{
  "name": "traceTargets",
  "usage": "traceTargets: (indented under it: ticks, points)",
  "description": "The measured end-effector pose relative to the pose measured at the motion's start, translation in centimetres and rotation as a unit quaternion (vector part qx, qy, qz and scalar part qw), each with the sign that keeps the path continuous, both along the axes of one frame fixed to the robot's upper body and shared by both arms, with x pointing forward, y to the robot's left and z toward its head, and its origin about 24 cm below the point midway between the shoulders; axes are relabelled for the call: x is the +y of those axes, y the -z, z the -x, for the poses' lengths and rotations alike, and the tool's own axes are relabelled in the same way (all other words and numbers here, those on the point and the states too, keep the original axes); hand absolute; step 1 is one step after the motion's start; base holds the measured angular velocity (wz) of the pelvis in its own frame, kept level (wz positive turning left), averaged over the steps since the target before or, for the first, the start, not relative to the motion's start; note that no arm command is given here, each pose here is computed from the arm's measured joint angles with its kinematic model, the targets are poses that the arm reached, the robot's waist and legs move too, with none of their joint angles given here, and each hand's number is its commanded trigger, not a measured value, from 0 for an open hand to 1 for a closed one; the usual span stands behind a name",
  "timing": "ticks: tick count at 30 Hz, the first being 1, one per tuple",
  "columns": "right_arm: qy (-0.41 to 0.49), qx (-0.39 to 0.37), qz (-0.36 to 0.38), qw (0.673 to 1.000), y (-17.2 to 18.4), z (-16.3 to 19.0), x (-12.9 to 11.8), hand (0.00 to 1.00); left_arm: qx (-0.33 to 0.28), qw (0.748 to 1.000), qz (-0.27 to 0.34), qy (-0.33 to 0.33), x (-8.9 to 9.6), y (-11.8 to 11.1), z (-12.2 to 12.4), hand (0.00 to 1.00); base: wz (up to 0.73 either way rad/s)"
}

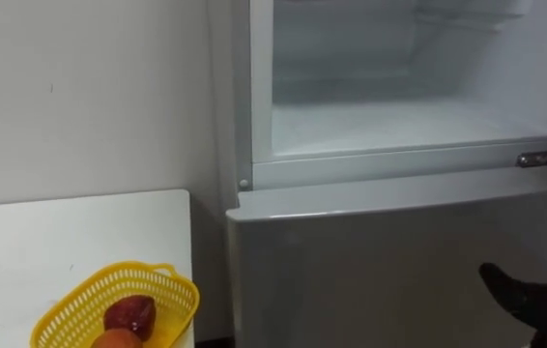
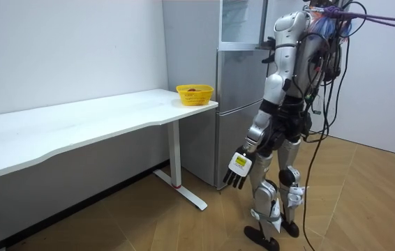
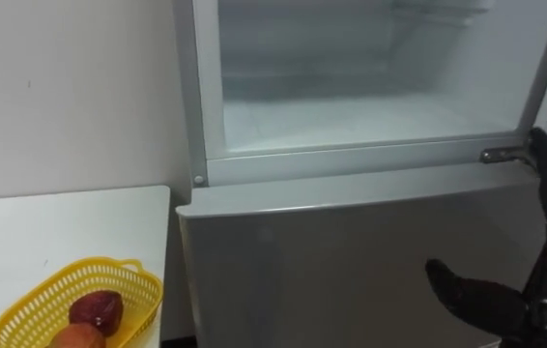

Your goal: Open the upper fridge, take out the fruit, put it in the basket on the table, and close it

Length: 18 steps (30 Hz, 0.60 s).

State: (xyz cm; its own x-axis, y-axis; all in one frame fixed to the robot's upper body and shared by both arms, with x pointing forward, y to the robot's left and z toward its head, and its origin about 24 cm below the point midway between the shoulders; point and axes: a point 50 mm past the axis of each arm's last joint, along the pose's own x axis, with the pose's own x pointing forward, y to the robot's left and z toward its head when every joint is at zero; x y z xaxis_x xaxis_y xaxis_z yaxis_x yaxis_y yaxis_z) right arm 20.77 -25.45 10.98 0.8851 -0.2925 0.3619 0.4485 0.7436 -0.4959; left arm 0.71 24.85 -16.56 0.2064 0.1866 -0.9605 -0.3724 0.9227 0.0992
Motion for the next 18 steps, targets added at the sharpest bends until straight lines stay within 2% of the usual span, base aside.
traceTargets:
  ticks: [5, 9, 15, 18]
  points:
    - [-0.015, 0.066, -0.069, 0.995, 2.6, -0.2, -0.6, 0.00, -0.007, 1.000, 0.002, 0.002, -0.1, 0.0, -0.3, 0.00, 0.00]
    - [-0.019, 0.104, -0.095, 0.990, 4.4, -0.2, -1.0, 0.00, -0.009, 1.000, 0.002, 0.003, -0.1, 0.0, -0.7, 0.00, 0.00]
    - [-0.009, 0.167, -0.160, 0.973, 7.9, 0.4, -1.0, 0.00, -0.005, 1.000, -0.010, -0.005, 0.0, 0.0, -0.8, 0.00, 0.00]
    - [0.004, 0.227, -0.177, 0.958, 10.9, 1.3, -0.6, 0.00, -0.008, 1.000, -0.010, -0.014, -0.1, 0.0, -1.0, 0.00, 0.00]
